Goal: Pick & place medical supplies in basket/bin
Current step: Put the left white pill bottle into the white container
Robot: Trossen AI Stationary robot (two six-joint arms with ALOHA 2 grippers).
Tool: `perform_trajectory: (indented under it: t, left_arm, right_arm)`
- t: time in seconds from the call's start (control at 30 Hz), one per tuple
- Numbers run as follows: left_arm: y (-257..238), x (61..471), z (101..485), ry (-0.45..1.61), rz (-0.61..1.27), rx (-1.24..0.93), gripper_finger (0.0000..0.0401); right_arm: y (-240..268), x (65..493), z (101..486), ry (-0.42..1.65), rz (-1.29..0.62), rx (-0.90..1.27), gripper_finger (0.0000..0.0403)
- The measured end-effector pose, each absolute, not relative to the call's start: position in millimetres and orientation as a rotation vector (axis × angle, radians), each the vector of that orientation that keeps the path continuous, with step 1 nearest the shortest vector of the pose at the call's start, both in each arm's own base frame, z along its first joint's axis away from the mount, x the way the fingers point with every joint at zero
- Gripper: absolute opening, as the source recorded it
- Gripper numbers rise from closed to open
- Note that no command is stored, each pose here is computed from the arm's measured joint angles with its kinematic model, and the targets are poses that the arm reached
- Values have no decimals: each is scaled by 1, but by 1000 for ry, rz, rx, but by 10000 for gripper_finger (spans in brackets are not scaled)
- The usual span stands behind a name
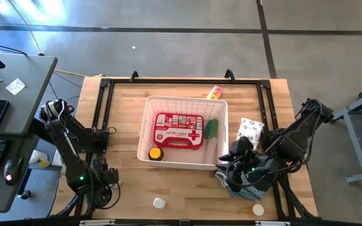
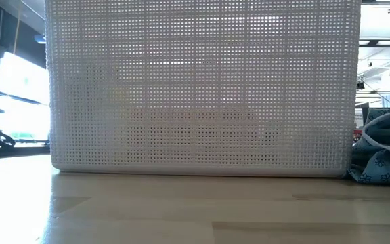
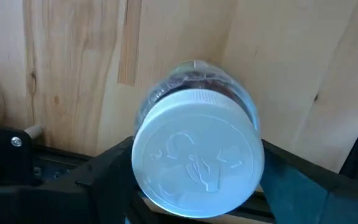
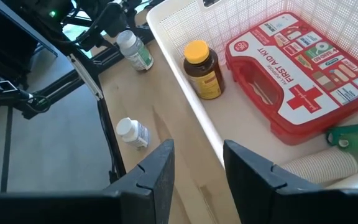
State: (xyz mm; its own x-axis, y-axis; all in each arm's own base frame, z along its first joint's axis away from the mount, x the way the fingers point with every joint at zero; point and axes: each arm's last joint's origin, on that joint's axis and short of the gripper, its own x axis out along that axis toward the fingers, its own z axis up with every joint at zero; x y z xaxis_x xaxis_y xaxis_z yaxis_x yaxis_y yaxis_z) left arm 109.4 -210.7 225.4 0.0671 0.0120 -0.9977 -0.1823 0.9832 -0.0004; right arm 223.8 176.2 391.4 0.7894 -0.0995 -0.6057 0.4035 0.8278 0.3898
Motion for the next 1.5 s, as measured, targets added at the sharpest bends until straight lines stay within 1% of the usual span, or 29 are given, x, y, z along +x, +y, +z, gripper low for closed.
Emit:
perform_trajectory:
  t: [0.17, 0.27, 0.33, 0.6, 0.67, 0.73, 0.8, 0.87, 0.93, 1.07, 1.17, 1.27, 1.37, 1.5]
  left_arm:
    - [-212, 109, 226, 1526, 152, -181, 281]
    - [-214, 109, 222, 1571, 159, -206, 260]
    - [-214, 109, 228, 1580, 151, -229, 239]
    - [-221, 112, 241, 1566, 101, -274, 114]
    - [-222, 111, 242, 1579, 93, -284, 97]
    - [-223, 111, 242, 1606, 88, -298, 93]
    - [-223, 110, 242, 1631, 85, -312, 106]
    - [-224, 110, 242, 1642, 89, -325, 133]
    - [-224, 110, 243, 1640, 91, -338, 170]
    - [-225, 111, 243, 1636, 118, -380, 256]
    - [-228, 112, 243, 1623, 91, -407, 315]
    - [-226, 116, 243, 1616, 107, -420, 361]
    - [-218, 121, 243, 1604, 166, -412, 387]
    - [-209, 134, 244, 1548, 191, -400, 392]
  right_arm:
    - [176, 224, 392, 603, -285, 539, 129]
    - [176, 224, 392, 603, -285, 539, 129]
    - [176, 224, 392, 602, -287, 536, 129]
    - [174, 225, 391, 605, -292, 516, 129]
    - [174, 225, 391, 605, -292, 514, 129]
    - [174, 225, 391, 605, -292, 514, 129]
    - [174, 225, 391, 605, -292, 513, 129]
    - [174, 225, 391, 605, -291, 514, 129]
    - [174, 225, 391, 605, -290, 509, 129]
    - [174, 225, 391, 603, -289, 495, 129]
    - [173, 225, 392, 586, -301, 465, 129]
    - [172, 226, 392, 556, -325, 433, 129]
    - [168, 228, 393, 543, -346, 423, 129]
    - [163, 233, 392, 560, -351, 431, 129]
